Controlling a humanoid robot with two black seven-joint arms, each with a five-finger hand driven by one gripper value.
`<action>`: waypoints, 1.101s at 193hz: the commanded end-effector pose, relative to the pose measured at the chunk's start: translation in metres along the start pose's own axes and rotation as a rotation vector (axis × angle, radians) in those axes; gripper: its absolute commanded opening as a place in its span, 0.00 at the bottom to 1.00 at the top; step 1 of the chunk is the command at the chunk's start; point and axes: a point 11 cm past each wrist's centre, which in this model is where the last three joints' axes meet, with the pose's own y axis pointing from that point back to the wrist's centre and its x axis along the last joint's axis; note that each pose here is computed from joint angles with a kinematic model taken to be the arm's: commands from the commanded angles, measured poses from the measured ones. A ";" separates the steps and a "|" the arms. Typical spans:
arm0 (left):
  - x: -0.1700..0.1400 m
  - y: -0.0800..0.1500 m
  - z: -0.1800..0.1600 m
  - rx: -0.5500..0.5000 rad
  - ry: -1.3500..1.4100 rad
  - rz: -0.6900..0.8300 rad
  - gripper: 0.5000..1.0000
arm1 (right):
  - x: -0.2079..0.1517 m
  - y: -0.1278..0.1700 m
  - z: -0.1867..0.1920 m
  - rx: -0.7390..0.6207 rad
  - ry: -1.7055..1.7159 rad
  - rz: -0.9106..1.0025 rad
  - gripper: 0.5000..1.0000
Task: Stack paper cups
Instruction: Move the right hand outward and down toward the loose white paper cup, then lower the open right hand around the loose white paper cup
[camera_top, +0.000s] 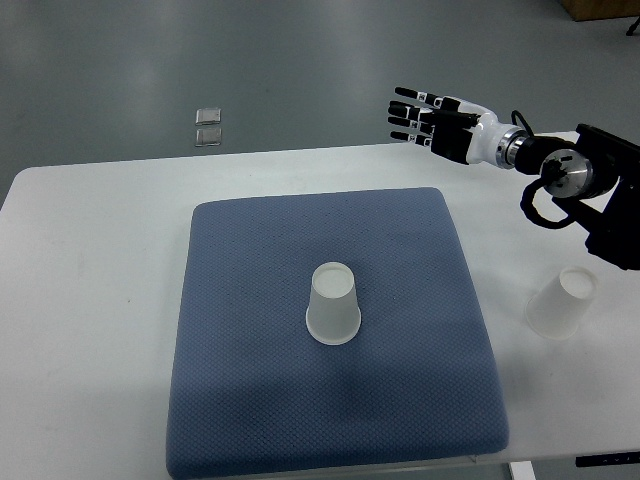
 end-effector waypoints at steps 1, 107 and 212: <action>0.000 0.000 0.000 0.000 0.000 0.000 1.00 | 0.005 0.004 -0.004 -0.007 0.061 0.012 0.87; 0.000 0.000 0.000 0.000 0.000 0.000 1.00 | 0.031 0.030 -0.034 -0.031 0.609 0.006 0.86; 0.000 0.000 0.000 0.000 0.000 0.000 1.00 | 0.031 0.085 -0.045 -0.205 1.267 -0.227 0.86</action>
